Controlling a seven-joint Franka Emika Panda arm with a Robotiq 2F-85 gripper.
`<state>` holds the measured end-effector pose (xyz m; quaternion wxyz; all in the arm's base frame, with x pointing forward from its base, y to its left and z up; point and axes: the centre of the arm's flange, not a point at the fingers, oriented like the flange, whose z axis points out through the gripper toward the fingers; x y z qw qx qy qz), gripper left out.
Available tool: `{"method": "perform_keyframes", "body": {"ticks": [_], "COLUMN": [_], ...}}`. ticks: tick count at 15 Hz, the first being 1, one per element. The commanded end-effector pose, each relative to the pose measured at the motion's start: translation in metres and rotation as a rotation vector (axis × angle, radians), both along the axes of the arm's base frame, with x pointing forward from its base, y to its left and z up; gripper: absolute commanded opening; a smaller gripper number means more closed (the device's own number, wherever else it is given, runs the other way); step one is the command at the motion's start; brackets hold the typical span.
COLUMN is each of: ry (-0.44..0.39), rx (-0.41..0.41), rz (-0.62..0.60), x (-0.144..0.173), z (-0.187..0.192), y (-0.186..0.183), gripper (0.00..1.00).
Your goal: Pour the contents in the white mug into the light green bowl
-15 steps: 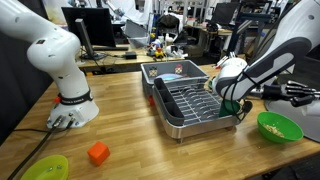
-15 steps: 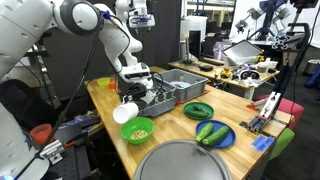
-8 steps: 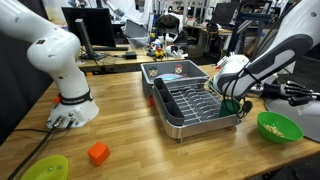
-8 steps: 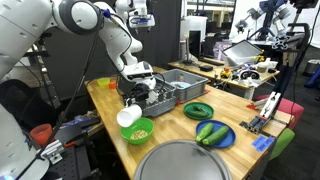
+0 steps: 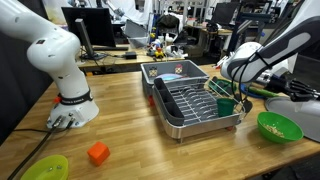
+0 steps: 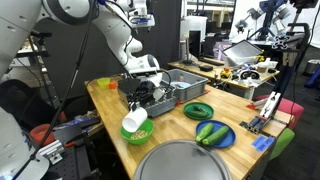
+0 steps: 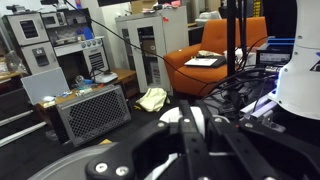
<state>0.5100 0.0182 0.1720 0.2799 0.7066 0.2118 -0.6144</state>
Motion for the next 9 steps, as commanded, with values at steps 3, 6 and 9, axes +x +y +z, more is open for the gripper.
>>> {"method": "perform_keyframes", "body": {"ticks": [3,6,9], "ry": [-0.171,-0.258,-0.381], "rx": [0.077,0.101,0.168], "rz": [-0.020,-0.034,-0.043], "x": [-0.026,-0.035,-0.041], "z": [0.040,0.058,0.072], "y": [-0.014,-0.018,-0.020], "gripper": [0.02,0.02,0.02]}}
